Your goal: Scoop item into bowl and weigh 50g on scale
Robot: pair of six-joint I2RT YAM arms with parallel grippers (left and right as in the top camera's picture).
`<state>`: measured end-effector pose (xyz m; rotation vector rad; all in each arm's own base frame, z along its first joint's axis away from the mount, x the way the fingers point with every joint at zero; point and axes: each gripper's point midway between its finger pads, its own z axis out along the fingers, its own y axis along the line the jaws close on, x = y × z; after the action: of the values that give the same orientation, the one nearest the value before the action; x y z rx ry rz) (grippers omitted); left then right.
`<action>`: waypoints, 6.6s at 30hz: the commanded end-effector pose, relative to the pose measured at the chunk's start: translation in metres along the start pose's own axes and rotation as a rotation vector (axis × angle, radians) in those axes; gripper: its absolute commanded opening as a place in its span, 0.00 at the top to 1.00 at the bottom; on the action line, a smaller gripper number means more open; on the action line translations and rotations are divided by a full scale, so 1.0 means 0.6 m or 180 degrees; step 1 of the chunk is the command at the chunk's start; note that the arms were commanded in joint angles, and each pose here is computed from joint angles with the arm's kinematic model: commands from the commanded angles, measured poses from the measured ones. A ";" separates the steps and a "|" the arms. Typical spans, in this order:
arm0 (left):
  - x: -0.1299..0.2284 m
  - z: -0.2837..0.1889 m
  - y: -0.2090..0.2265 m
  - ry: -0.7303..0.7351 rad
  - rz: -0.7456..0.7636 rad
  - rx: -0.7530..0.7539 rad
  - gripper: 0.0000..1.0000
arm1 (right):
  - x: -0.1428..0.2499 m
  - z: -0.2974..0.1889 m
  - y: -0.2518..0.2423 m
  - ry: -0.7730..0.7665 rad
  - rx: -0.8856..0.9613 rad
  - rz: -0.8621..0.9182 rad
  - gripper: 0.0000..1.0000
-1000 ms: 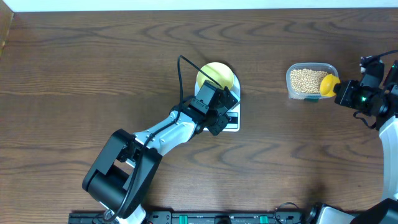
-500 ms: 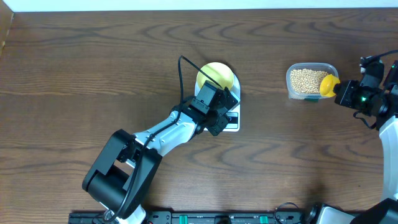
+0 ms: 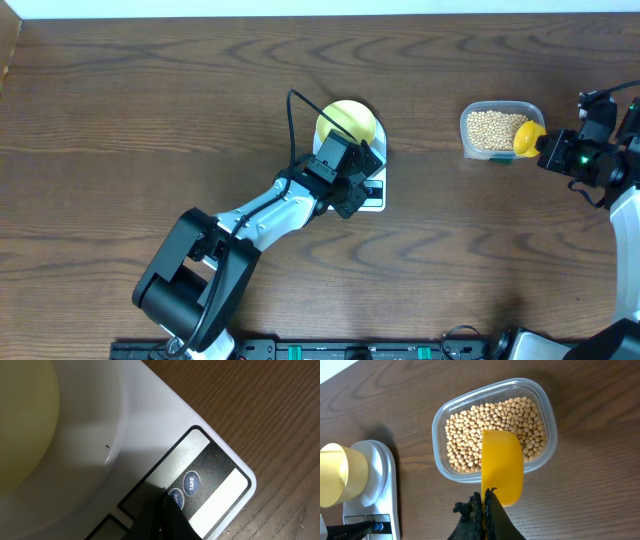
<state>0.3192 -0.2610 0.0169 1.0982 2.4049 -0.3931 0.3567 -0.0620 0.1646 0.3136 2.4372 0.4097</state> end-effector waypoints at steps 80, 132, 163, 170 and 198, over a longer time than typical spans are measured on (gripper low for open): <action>0.101 0.032 0.050 0.0533 0.0176 -0.0415 0.93 | 0.007 -0.001 0.002 0.0084 0.0006 -0.0012 0.99; 0.100 0.034 0.023 0.0484 0.0156 -0.0094 0.93 | 0.014 -0.001 0.002 0.0130 0.0007 -0.0003 0.99; -0.057 -0.107 0.030 -0.0525 0.0231 -0.0366 0.92 | 0.008 -0.001 0.002 0.0092 0.0007 -0.0026 0.99; -0.062 -0.119 0.040 -0.0598 -0.0090 -0.0381 0.92 | 0.008 -0.001 0.002 0.0092 0.0007 -0.0056 0.99; -0.018 -0.288 0.052 -0.0825 -0.0716 0.0085 0.92 | 0.007 -0.001 0.016 0.0080 -0.0152 -0.0108 0.99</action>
<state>0.3080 -0.1805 0.1557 0.7222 2.3214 -0.5680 0.3512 -0.0557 0.1619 0.2898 2.4602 0.4439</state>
